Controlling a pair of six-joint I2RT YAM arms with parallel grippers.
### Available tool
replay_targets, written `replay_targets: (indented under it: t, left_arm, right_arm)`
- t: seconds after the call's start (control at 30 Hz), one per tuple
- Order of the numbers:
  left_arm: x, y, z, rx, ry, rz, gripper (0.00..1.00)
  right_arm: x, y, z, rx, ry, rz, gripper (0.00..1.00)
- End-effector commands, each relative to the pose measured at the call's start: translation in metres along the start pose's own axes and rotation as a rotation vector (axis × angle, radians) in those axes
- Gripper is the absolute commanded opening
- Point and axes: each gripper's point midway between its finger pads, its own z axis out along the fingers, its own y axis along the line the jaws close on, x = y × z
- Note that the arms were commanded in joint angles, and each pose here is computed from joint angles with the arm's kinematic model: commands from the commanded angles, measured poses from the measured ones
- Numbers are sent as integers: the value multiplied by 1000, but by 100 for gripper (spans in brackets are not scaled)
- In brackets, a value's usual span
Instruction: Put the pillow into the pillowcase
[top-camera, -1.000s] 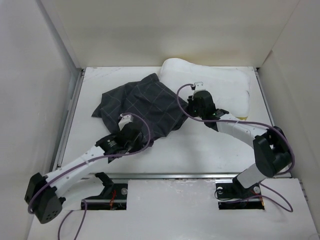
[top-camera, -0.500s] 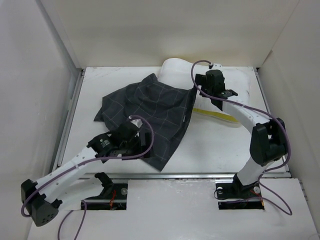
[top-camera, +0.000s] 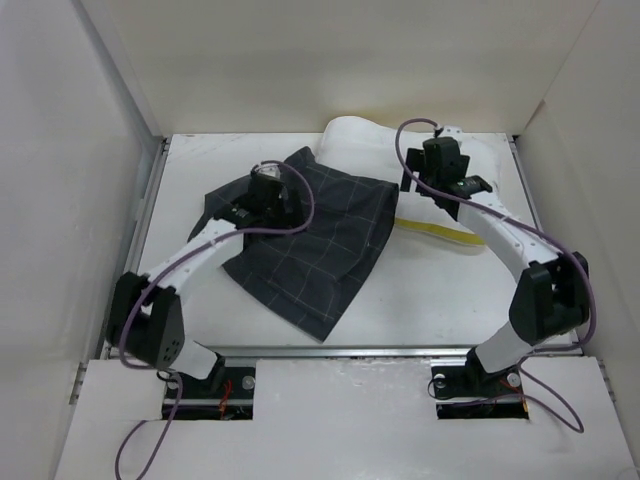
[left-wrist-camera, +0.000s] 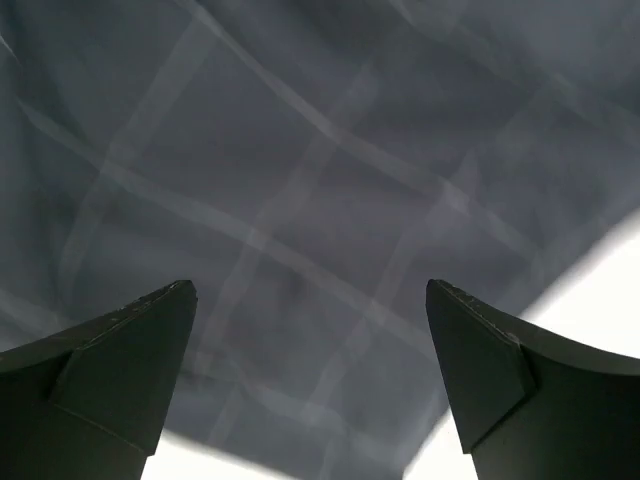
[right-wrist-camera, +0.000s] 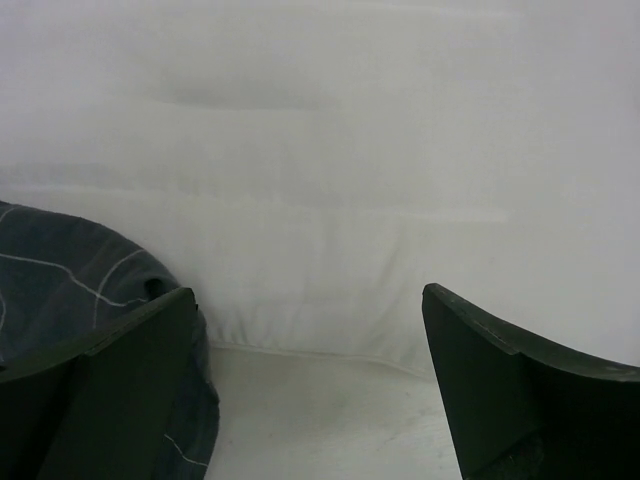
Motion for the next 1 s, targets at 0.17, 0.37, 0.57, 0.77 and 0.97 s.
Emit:
replay_targets:
  t: [0.17,0.37,0.57,0.77,0.97]
  left_arm:
    - [-90,47,70,-123,-74,-45,100]
    - [-78,80,130,-189,46,-76,100]
    - [-76,102,154,-178,74,-139,86]
    - [-67,164,173,-272,148,-274,46]
    - [-77,262,144,-430,93,-507,34]
  right_arm:
    - [-46,-57,-48,108,-91,120,100]
    - [-39,-58,-29,106,-45,81,100]
    - [-40,-23,-6,-53,-38,80,100]
    - [-4,4,27,-153,81,99,100]
    - [27,-11,66,-80,186,168,100]
